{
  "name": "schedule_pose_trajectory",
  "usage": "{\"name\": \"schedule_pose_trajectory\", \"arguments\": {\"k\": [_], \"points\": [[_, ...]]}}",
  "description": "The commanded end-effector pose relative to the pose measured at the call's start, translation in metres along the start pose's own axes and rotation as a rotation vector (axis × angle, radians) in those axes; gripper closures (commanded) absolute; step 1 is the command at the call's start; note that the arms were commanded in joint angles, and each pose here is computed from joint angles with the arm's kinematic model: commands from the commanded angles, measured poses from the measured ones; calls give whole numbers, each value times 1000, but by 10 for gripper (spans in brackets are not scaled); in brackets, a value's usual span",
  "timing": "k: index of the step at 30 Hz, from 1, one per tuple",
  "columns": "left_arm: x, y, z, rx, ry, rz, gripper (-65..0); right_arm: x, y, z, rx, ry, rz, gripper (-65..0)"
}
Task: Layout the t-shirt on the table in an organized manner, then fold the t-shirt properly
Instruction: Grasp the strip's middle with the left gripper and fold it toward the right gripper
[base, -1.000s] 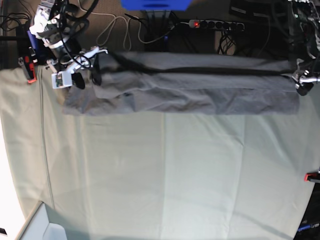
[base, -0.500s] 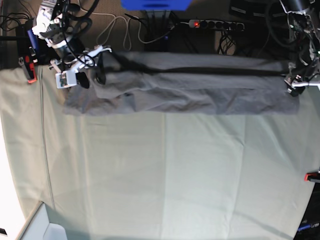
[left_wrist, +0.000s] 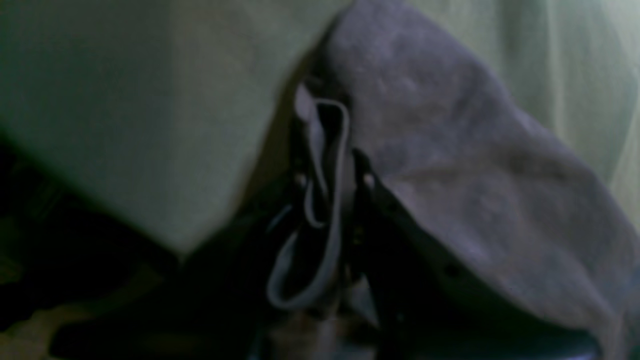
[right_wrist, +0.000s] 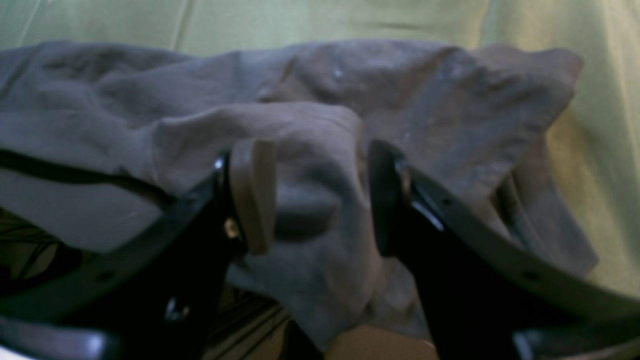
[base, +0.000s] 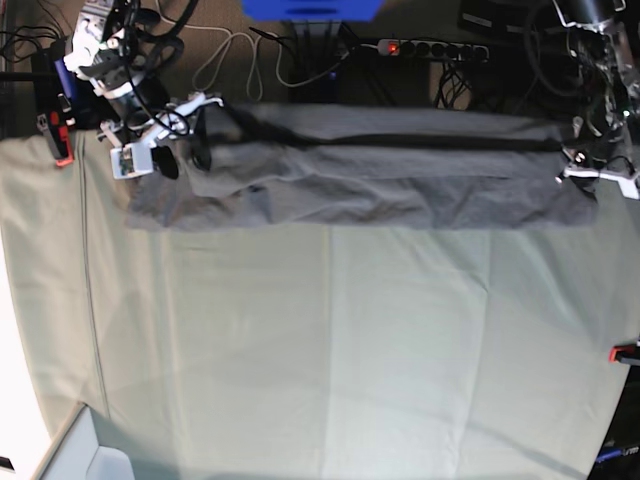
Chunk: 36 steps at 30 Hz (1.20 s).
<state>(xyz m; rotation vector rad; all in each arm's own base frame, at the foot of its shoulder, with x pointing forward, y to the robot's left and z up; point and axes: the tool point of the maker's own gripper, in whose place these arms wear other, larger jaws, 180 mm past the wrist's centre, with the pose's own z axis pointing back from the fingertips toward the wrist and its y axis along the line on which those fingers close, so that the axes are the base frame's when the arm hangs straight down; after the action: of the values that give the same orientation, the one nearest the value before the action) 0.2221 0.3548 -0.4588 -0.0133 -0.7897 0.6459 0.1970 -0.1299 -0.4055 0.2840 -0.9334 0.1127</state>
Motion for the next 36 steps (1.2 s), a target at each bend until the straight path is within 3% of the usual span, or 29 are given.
{"name": "schedule_pose_trajectory", "arguments": {"k": [1,4,8,13,17,25,36], "points": [[25,-10,10,-39,-78,-24,0,11,2,1,16,-43,9,-304],[55,-45,41,-139,-181,-65,0,12,2,1,16,-44,10,-304],[51,-108,74,-292,-223,-120,0,19,1,-3,17,-62,15,-304],[-7,-184,93,-457,-131,-260,0,20,1,-3,17,-63,16,-304],[-59,-228,100,-533,-63,-421,0,26,1,-6,17,-78,20,-304],[-115,-279,107,-605,-14,-592,0,27,0,-6,16,-81,21,-305],[-157,-302,107,-684,73,-667,-2,28,-3,-5,8,-83,21,-306]]}}
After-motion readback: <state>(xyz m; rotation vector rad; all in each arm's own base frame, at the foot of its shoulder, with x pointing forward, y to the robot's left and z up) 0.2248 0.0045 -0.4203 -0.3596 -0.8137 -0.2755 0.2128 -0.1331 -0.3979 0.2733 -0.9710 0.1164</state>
